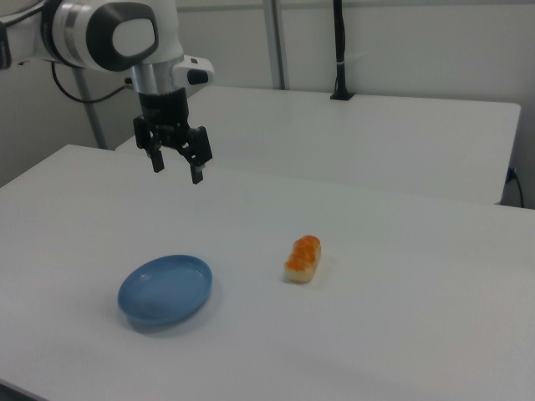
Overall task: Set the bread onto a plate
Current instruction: 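Move the gripper down over the orange-glazed bread roll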
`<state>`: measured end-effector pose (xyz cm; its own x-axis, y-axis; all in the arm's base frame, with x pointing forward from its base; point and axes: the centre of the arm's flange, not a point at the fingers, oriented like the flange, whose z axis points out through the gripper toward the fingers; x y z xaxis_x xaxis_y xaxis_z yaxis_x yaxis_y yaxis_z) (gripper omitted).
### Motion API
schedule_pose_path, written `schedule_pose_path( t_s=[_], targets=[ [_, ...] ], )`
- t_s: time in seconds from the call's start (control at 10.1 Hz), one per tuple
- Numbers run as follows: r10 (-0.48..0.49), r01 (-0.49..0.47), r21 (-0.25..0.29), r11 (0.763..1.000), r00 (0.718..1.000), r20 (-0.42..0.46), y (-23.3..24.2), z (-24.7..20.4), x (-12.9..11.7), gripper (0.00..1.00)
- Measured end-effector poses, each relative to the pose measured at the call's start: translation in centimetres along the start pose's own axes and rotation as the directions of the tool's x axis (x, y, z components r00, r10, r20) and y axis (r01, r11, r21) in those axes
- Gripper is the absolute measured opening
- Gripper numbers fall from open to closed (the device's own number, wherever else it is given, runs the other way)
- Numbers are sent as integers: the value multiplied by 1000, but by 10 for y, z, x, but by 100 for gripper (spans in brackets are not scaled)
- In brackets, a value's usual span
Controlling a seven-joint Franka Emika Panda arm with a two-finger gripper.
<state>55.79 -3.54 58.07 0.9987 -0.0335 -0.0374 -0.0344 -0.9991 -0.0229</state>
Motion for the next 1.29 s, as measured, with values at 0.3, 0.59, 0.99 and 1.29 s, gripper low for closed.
schedule_pose_path(
  t_s=[0.3,0.59,0.99,1.29],
  targets=[
    [26,-27,-13,1000,996,-83,15,49,38,100],
    [96,-114,-87,990,977,-189,87,113,82,100],
    [57,-92,-172,981,978,-199,165,178,95,100],
    [32,-65,-191,979,985,-171,167,216,104,100]
  ],
)
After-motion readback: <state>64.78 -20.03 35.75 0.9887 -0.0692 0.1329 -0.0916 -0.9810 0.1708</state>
